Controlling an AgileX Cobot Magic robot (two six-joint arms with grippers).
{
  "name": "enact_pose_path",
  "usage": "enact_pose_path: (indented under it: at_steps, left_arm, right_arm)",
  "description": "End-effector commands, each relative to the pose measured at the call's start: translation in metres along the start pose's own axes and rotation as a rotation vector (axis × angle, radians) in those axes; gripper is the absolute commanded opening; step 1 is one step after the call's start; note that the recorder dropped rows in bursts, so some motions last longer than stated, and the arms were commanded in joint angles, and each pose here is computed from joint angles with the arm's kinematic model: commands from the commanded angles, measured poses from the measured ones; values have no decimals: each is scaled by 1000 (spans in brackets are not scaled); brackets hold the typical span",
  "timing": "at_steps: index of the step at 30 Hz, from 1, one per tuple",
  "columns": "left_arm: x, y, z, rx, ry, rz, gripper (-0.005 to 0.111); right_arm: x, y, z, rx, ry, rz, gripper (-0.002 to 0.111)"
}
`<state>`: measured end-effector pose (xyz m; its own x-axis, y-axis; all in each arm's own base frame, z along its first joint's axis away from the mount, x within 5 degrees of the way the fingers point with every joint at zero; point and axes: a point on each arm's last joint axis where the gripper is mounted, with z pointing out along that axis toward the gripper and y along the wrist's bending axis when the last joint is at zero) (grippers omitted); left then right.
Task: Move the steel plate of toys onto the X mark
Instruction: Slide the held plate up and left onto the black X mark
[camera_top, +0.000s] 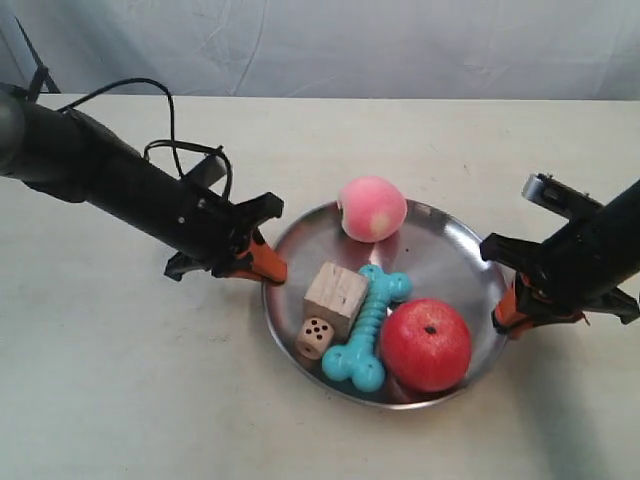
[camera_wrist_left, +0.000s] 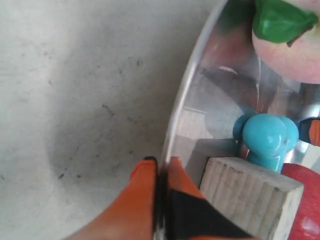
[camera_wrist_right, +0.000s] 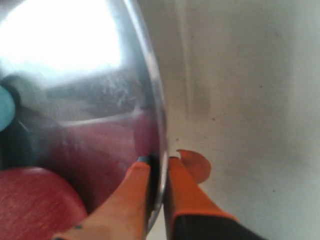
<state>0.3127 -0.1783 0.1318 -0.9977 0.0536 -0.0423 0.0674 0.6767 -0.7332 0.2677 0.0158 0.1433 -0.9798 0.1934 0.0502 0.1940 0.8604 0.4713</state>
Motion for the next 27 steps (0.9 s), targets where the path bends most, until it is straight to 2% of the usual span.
enact_pose_path:
  at_steps: [1,4,8,10,13,15,18,22,27]
  left_arm:
    - [-21,-7,-32,153,-56,-110,0]
    - [-33,14,-58,164,-118,-162,0]
    - [-40,31,-90,143,-210,-174,0]
    - [-44,43,-105,94,-274,-149,0]
    - [-48,67,-115,-91,-345,-99,0]
    - [-49,73,-116,-161,-358,-76,0]
    - [-51,75,-117,-200,-378,-55,0]
    - [-52,85,-119,-309,-375,22,0]
    - [-53,101,-108,-357,-342,23,0]
  right_arm:
    - [-11,39,-7,-119,0,-39,0]
    - [-29,70,1,-126,5,-84,0]
    - [-51,104,31,-131,59,-145,0]
    - [-61,121,47,-135,70,-173,0]
    - [-77,147,67,-185,52,-184,0]
    - [-82,156,77,-196,56,-199,0]
    - [-86,166,93,-198,75,-226,0]
    - [-89,174,107,-200,86,-248,0]
    - [-94,175,113,-194,68,-253,0]
